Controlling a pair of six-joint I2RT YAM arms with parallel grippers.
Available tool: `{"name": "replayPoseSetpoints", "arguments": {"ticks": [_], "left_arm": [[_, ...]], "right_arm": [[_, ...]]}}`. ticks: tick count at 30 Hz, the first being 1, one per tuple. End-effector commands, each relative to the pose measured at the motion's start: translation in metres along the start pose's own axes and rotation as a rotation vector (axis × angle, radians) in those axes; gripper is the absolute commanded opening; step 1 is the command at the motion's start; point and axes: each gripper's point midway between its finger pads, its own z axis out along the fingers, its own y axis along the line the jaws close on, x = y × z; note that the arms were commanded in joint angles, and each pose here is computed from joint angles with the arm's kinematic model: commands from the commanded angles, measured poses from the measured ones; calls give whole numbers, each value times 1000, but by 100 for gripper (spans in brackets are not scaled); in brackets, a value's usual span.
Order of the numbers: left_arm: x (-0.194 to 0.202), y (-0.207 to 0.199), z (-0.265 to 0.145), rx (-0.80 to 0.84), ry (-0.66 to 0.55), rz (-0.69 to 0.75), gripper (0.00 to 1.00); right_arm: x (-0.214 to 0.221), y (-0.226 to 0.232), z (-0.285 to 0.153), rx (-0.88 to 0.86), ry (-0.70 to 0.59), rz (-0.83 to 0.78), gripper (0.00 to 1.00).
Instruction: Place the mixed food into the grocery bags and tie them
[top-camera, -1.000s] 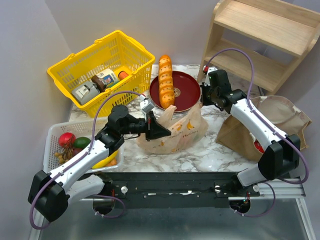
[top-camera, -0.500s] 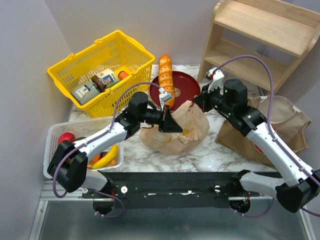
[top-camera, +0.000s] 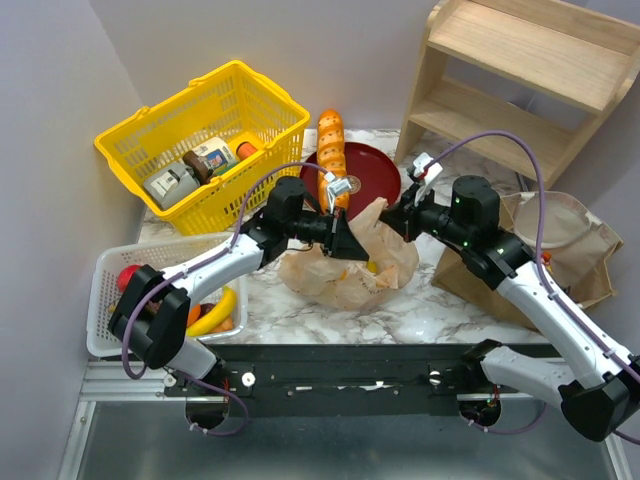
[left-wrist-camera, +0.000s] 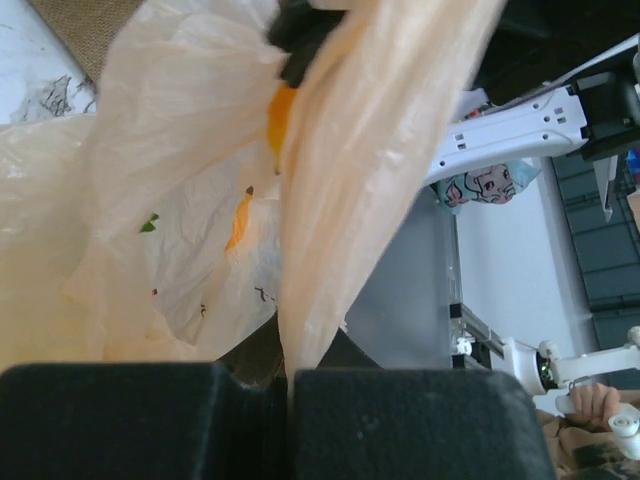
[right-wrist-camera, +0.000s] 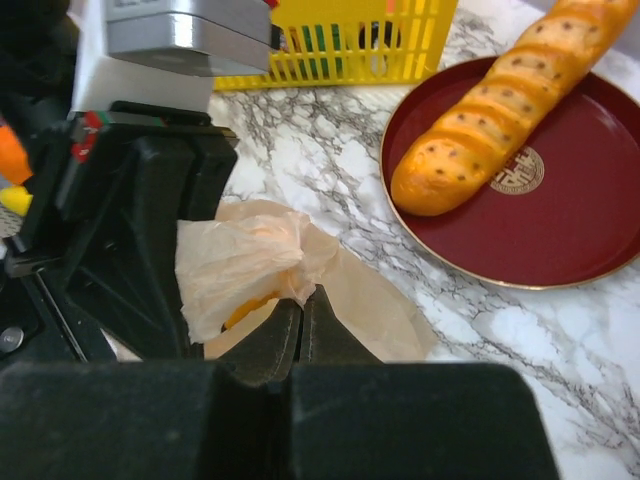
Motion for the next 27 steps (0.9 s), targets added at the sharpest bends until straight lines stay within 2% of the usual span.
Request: {"name": "replayPoseSetpoints", "arguments": {"ticks": [1, 8, 13, 19, 20, 22, 23, 25, 26, 27], "left_arm": [[-6, 9, -7, -24, -3, -96, 0], [-4, 31, -11, -85, 4, -178, 0], [2, 41, -16, -159, 62, -130, 0], [1, 33, -20, -173, 131, -36, 0], [-1, 30, -20, -164, 136, -3, 7], [0, 26, -21, -149, 147, 17, 16], [-2, 22, -22, -140, 145, 36, 26], [-3, 18, -24, -135, 140, 72, 39], [-3, 15, -26, -130, 137, 88, 49], [-3, 13, -26, -129, 136, 97, 52]], "right_arm": [[-19, 17, -11, -75, -82, -74, 1], [-22, 32, -16, -155, -90, -104, 1], [-23, 44, -6, -236, -60, -111, 1], [-23, 60, 9, -328, -27, -118, 2], [-23, 61, 12, -334, -25, -117, 2], [-21, 62, 16, -349, -10, -105, 2], [-24, 63, 16, -353, -13, -102, 2], [-24, 62, 19, -342, -7, -85, 2], [-23, 61, 21, -339, -1, -77, 2], [-24, 60, 22, -335, -1, -72, 2]]}}
